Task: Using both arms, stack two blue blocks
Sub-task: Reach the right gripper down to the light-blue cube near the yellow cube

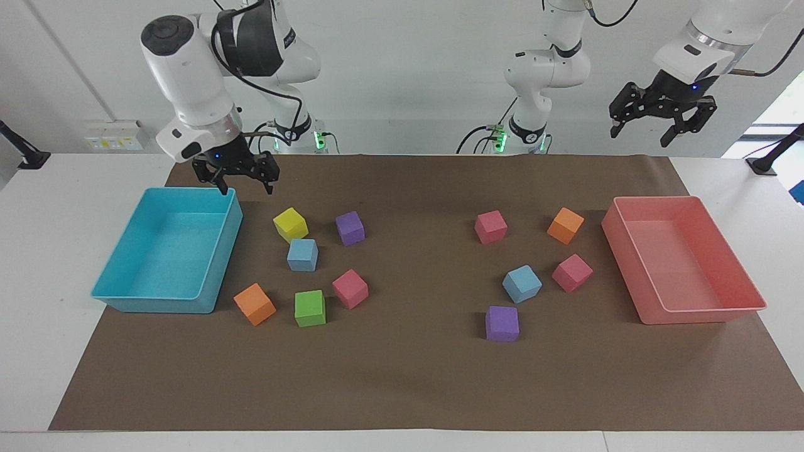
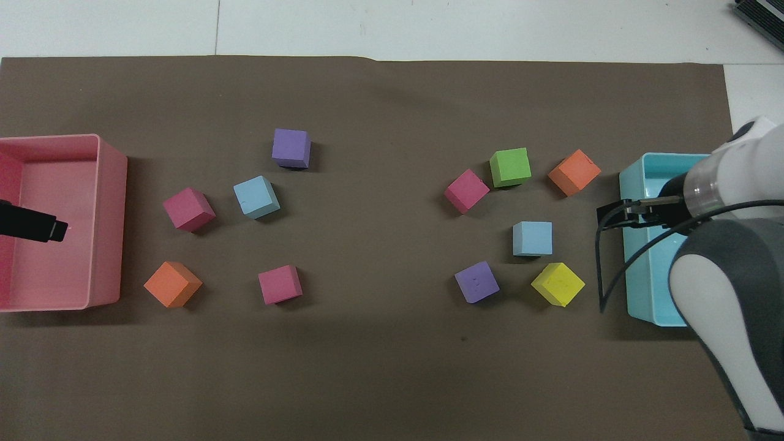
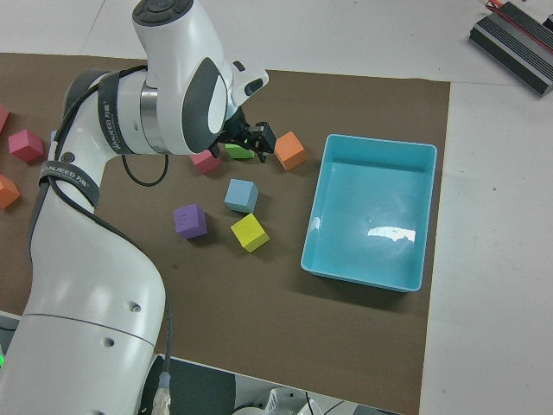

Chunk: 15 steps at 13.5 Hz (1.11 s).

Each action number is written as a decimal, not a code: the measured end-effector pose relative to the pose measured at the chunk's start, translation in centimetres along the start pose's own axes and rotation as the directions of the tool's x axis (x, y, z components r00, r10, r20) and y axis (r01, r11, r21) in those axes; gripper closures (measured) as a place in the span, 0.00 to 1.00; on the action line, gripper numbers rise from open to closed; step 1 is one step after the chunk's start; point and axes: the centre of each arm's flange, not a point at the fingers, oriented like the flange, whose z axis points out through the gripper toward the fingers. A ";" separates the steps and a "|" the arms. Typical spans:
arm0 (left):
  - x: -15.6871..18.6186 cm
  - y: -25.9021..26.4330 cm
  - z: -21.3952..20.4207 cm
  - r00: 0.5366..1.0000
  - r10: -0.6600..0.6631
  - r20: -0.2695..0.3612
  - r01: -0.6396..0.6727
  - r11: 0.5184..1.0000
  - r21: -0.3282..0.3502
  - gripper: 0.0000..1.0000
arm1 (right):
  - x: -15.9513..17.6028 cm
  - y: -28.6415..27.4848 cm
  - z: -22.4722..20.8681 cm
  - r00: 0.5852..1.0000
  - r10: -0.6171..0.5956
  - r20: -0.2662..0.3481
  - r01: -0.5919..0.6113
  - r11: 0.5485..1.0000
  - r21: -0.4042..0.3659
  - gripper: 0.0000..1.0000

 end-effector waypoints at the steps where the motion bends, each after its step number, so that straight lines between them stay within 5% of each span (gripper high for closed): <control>1: 0.0 0.0 0.0 1.000 0.000 0.000 0.000 1.000 0.000 0.00 | 0.8 -0.6 1.6 1.000 -0.002 0.005 0.002 1.000 -0.002 0.00; 6: 0.0 0.0 0.0 1.000 0.000 0.000 0.000 1.000 0.000 0.00 | 3.5 -1.3 7.9 0.998 0.065 -0.006 -0.065 0.998 -0.003 0.00; 15: 0.0 0.0 0.0 1.000 0.000 0.000 0.000 1.000 0.000 0.00 | 1.6 -4.4 15.8 0.989 0.150 0.016 -0.151 0.987 0.056 0.00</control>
